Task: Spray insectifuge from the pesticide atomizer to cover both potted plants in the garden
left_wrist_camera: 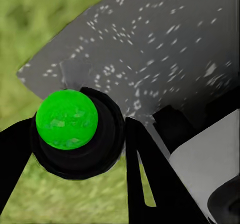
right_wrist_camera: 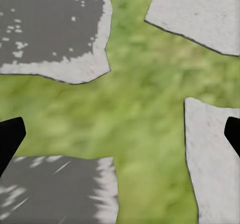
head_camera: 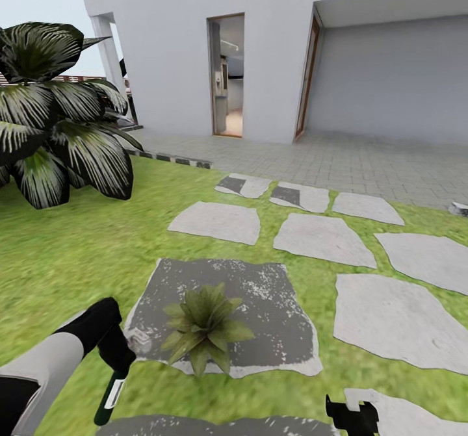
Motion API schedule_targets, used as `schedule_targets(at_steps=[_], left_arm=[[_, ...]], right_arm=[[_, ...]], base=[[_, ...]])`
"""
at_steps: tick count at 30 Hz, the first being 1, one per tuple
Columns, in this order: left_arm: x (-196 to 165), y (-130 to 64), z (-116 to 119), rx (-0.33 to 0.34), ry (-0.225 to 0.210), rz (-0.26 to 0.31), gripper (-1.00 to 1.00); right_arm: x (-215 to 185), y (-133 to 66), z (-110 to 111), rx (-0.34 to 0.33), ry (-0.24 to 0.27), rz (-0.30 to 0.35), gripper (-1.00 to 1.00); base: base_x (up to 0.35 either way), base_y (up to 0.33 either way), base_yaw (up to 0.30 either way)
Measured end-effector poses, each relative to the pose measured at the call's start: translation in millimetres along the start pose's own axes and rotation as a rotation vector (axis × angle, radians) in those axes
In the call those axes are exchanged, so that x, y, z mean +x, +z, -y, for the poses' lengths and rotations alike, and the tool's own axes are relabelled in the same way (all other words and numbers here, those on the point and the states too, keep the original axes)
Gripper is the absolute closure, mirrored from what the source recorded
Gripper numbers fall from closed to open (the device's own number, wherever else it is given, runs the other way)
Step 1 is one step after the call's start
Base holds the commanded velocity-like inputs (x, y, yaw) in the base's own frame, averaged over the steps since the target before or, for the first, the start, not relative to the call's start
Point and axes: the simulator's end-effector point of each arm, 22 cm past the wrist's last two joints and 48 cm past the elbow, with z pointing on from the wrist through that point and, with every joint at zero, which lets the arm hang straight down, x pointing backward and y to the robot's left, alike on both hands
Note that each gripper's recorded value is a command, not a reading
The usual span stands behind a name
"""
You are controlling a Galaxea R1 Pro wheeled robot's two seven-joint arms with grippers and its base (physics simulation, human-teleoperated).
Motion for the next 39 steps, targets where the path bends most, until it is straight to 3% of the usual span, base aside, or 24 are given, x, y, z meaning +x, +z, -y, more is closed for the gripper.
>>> schedule_targets(at_steps=[3, 6, 9, 12, 15, 18, 24, 32, 39], left_arm=[[-11, -11.0, 12, 0.047, 0.018, 0.018, 1.0], [-29, -37.6, 4, 0.014, 0.053, 0.041, 1.0], [-25, -47.0, 0, 0.005, 0.076, 0.006, 1.0], [-3, -43.8, -13, -0.03, 0.081, -0.064, 1.0], [25, -36.8, -28, -0.04, 0.057, -0.108, 1.0], [50, -13.2, -23, -0.013, 0.097, -0.145, 1.0], [48, -6.3, -14, 0.01, 0.119, -0.129, 1.0], [19, -23.3, -13, -0.014, 0.141, -0.077, 1.0], [28, -16.0, -14, -0.022, 0.139, -0.099, 1.0]], right_arm=[[1, -0.2, 0, 0.0, 0.0, -0.001, -1.0], [1, -0.3, 0, 0.0, 0.0, -0.001, -1.0], [1, -0.3, 0, 0.0, 0.0, -0.001, -1.0], [1, -0.3, 0, -0.001, -0.001, -0.001, -1.0], [1, -0.3, 0, -0.001, -0.002, -0.001, -1.0], [1, -0.3, 0, -0.001, -0.002, -0.001, -1.0], [1, -0.4, -1, -0.002, -0.001, -0.001, -1.0], [1, -0.5, -1, -0.002, -0.001, -0.001, -1.0], [1, -0.5, -1, -0.002, -0.001, -0.001, -1.0]], base=[[0.0, 0.0, 0.0], [0.0, 0.0, 0.0], [0.0, 0.0, 0.0], [0.0, 0.0, 0.0], [0.0, 0.0, 0.0], [0.0, 0.0, 0.0], [0.0, 0.0, 0.0], [0.0, 0.0, 0.0], [0.033, 0.0, 0.0]])
